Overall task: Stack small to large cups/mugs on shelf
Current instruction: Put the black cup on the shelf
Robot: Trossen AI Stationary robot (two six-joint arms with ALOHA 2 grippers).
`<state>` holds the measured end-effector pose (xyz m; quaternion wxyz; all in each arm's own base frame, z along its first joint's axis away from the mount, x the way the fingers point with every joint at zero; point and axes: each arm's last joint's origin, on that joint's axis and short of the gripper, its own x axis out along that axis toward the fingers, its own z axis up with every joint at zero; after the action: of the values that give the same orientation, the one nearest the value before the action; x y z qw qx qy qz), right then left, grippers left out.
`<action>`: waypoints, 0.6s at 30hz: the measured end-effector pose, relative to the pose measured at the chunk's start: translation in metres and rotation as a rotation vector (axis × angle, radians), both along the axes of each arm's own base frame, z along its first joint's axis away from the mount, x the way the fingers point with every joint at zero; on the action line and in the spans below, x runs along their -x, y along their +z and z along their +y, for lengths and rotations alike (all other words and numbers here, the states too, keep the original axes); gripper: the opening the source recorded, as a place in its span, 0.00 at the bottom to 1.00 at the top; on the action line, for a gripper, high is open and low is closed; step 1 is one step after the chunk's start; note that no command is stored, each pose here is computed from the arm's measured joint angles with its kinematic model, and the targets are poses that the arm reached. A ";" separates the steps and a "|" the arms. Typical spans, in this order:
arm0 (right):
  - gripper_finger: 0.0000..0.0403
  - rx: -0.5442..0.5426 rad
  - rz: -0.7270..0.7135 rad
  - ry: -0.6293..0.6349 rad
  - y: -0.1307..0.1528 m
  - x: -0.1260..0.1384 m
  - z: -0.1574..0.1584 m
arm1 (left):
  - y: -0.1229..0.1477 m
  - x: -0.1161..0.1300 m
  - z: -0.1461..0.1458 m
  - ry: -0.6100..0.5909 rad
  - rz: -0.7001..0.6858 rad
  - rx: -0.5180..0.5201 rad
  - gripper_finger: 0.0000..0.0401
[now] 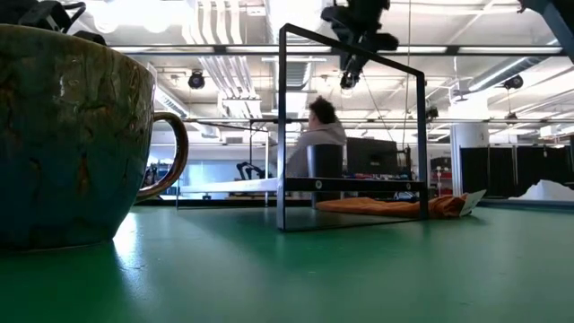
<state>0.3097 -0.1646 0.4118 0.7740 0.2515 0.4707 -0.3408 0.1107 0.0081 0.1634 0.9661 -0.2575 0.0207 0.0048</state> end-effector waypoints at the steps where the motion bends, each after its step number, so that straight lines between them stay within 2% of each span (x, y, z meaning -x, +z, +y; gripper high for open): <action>1: 0.39 -0.002 -0.002 -0.005 -0.002 0.001 -0.007 | 0.000 0.000 0.000 0.000 -0.001 0.000 0.23; 5: 0.46 -0.076 -0.004 0.001 -0.025 -0.009 -0.027 | 0.000 0.000 0.000 0.000 0.002 0.000 0.23; 10: 0.56 -0.105 0.109 0.042 -0.065 -0.027 -0.038 | 0.000 0.000 0.000 0.000 0.000 0.000 0.23; 13: 0.57 -0.073 0.151 0.063 -0.085 -0.036 -0.044 | 0.000 0.000 0.000 0.000 0.000 0.000 0.23; 18: 0.56 -0.049 0.128 0.039 -0.102 -0.035 -0.060 | 0.000 0.000 0.000 0.000 -0.001 0.000 0.23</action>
<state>0.3448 -0.2247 0.3097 0.7423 0.2388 0.5323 -0.3297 0.1107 0.0081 0.1634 0.9661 -0.2575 0.0205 0.0046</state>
